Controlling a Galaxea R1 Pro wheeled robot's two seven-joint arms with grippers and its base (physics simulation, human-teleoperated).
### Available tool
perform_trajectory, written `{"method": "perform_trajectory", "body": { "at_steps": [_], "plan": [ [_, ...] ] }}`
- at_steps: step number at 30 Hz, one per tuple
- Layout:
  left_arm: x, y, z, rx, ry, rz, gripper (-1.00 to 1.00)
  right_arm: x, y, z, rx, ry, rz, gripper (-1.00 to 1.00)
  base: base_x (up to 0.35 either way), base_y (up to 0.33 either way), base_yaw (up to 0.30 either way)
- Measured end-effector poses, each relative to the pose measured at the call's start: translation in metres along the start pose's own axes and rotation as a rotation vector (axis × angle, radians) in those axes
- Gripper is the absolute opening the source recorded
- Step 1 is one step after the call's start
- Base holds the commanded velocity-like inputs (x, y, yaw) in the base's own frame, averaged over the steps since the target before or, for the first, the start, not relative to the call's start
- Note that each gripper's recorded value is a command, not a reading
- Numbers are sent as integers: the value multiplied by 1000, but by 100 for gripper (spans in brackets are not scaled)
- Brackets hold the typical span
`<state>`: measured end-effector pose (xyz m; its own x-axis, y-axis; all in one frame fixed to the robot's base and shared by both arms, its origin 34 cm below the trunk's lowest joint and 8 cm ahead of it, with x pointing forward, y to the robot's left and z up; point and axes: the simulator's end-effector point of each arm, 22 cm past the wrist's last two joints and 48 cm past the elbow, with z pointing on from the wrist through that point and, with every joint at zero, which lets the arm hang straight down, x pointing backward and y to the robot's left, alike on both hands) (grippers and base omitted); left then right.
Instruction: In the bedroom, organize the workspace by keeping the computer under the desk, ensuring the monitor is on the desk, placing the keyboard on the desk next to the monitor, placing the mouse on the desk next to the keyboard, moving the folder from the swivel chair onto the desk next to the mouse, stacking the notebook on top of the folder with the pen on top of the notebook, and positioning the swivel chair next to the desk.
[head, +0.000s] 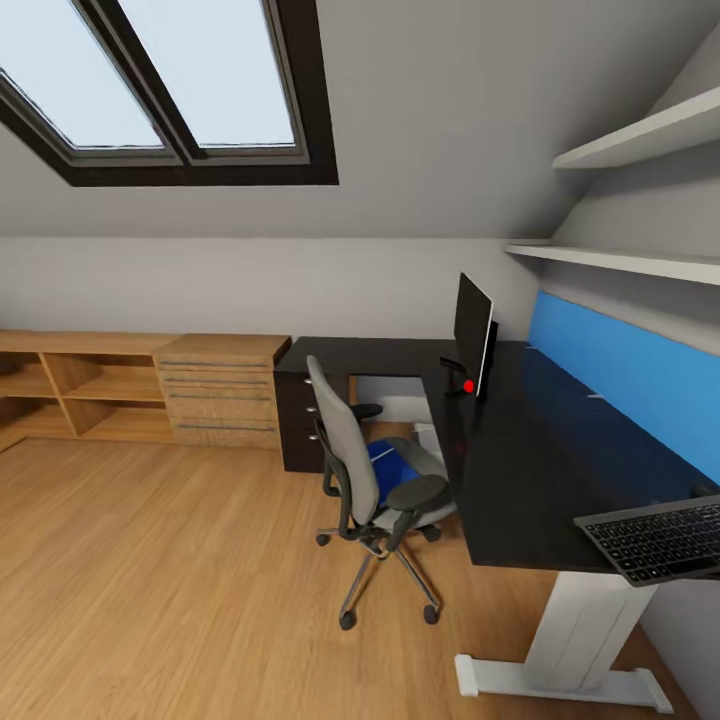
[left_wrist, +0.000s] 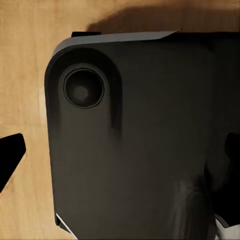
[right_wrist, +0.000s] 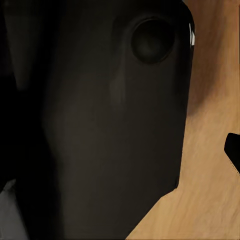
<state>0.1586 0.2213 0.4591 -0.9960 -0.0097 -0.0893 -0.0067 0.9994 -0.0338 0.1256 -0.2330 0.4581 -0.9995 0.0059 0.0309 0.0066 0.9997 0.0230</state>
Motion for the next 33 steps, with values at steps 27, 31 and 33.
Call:
{"method": "perform_trajectory", "body": {
  "at_steps": [27, 31, 33],
  "plan": [
    [-217, 57, -46, -67, -589, -166, 100, -241, -21, -69, 46, -697, 26, 100, 4, 2, 0],
    [-239, 68, -57, -66, -646, -276, 100, -272, -30, -84, 78, -756, 68, 100, 0, 0, 0],
    [-244, 70, -60, -60, -662, -319, 100, -280, -32, -88, 86, -772, 97, 100, 0, 0, 0]
  ]
}}
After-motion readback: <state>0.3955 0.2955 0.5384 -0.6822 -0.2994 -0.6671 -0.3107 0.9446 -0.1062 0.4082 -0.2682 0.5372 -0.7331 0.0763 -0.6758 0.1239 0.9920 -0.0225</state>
